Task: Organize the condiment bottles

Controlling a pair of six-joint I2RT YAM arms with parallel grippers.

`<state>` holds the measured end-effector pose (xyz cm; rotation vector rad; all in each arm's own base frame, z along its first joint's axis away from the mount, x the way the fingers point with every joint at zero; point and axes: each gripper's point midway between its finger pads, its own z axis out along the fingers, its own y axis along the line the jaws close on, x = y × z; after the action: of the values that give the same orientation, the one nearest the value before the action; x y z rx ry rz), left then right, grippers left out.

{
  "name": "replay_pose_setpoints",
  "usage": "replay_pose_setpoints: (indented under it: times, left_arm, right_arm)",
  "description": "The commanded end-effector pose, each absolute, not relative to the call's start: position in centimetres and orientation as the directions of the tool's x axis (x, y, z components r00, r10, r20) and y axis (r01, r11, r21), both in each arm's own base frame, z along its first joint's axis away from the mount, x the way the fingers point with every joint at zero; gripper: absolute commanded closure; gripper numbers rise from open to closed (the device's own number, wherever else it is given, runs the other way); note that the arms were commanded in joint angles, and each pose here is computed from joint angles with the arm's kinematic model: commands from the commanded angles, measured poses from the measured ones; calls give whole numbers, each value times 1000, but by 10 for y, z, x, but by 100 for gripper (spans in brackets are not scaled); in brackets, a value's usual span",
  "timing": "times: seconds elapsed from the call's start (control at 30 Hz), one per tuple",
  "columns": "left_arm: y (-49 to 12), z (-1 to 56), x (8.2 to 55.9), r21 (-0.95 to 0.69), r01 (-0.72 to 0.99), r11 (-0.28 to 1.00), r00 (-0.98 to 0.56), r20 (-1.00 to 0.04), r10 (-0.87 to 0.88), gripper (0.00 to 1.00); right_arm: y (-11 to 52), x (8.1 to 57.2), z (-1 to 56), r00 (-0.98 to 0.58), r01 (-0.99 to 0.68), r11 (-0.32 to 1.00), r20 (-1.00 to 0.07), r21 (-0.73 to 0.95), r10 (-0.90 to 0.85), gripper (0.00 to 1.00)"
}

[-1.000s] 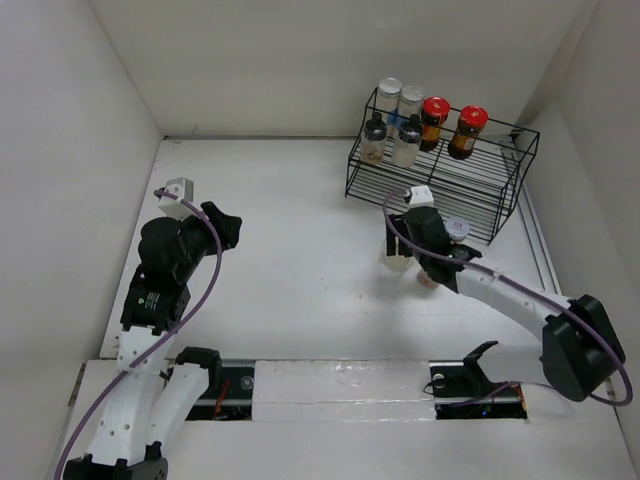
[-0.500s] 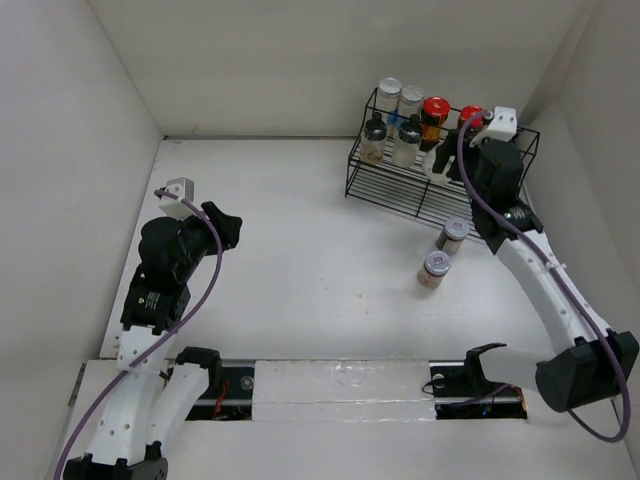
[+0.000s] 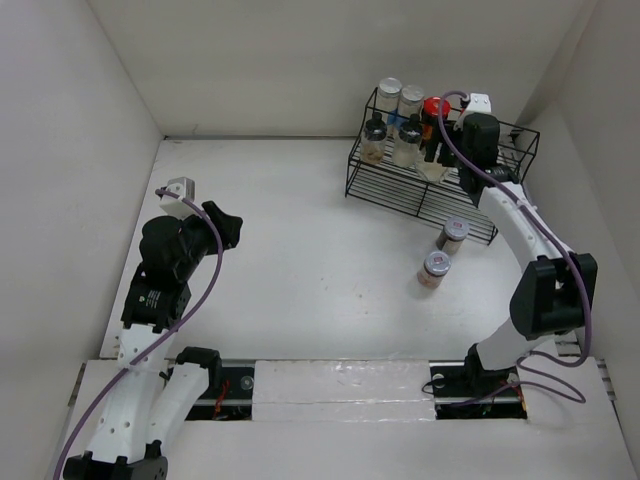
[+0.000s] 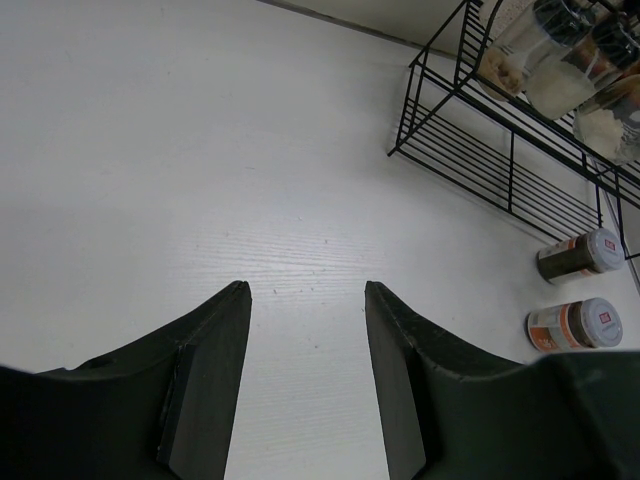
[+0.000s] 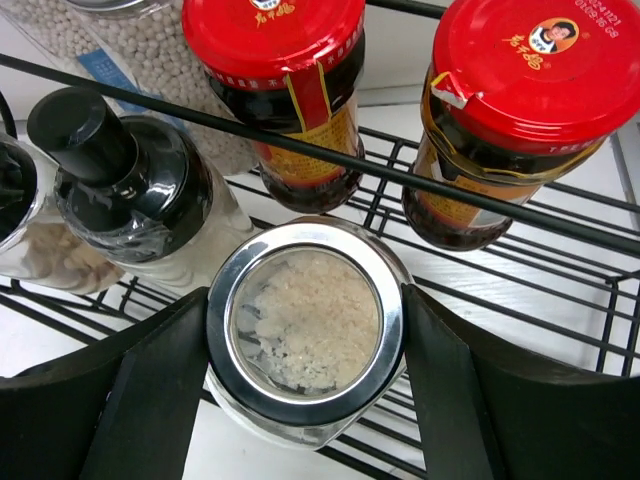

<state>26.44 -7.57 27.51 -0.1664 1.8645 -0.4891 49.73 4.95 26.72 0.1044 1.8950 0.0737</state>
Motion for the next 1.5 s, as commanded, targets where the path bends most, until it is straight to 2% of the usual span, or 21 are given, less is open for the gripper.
replay_pose_setpoints:
  times: [0.0, 0.03, 0.17, 0.2, 0.23, 0.4, 0.5, 0.6, 0.63, 0.67, 0.73, 0.87, 0.97, 1.1, 1.33, 1.47]
  left_arm:
    - [-76, 285, 268, -404, 150, 902, -306, -887, -346, 55]
    - [-76, 285, 268, -404, 150, 902, -306, -887, -346, 55]
    - [-76, 285, 268, -404, 150, 902, -306, -887, -346, 55]
    - [-76, 285, 268, -404, 150, 902, -306, -887, -346, 55]
    - [-76, 285, 268, -404, 150, 902, -306, -887, -346, 55]
    - [-74, 285, 269, -402, 142, 904, -303, -888, -347, 55]
    - [-74, 287, 267, -402, 146, 904, -295, -890, -348, 55]
    - [-76, 285, 268, -405, 151, 902, -308, -886, -346, 55]
    - [-76, 285, 268, -405, 151, 902, -308, -886, -346, 55]
    - [-76, 285, 268, -405, 151, 902, -308, -886, -346, 55]
    - [-76, 285, 268, -405, 151, 902, -308, -886, -346, 55]
    - [-76, 285, 268, -405, 151, 902, -308, -886, -346, 55]
    - [-76, 292, 266, -404, 159, 901, -291, -891, -348, 55]
    - [-76, 292, 266, -404, 159, 901, -291, -891, -348, 55]
    - [-77, 294, 264, -405, 171, 898, -286, -893, -349, 55]
    - [-78, 292, 266, -406, 167, 899, -294, -890, -348, 55]
  right_arm:
    - [53, 505, 327, -151, 3, 992, -981, 124, 123, 48]
    - [53, 505, 327, -151, 3, 992, -981, 124, 123, 46]
    - [51, 500, 319, -169, 16, 993, -978, 119, 120, 15]
    - [50, 498, 324, -159, 15, 993, -980, 121, 122, 3]
    - [52, 494, 332, -143, 16, 993, -982, 121, 122, 0]
    - [41, 446, 364, -57, 46, 989, -988, 141, 143, 0]
    - [38, 415, 352, -55, 87, 984, -985, 156, 161, 0]
    - [50, 371, 316, -43, 66, 970, -971, 233, 236, 10]
    - [51, 353, 290, -65, 62, 963, -962, 262, 266, 23]
    - [54, 345, 279, -77, 54, 960, -957, 275, 279, 25]
    - [63, 327, 246, -175, 45, 963, -947, 265, 268, 24]
    - [58, 297, 194, -322, 90, 975, -920, 204, 222, 0]
    - [53, 284, 162, -414, 108, 981, -890, 159, 190, 0]
    - [52, 273, 134, -473, 152, 972, -850, 180, 231, 0]
    - [61, 284, 106, -539, 124, 981, -819, 151, 194, 0]
    - [70, 296, 102, -544, 117, 981, -816, 157, 196, 5]
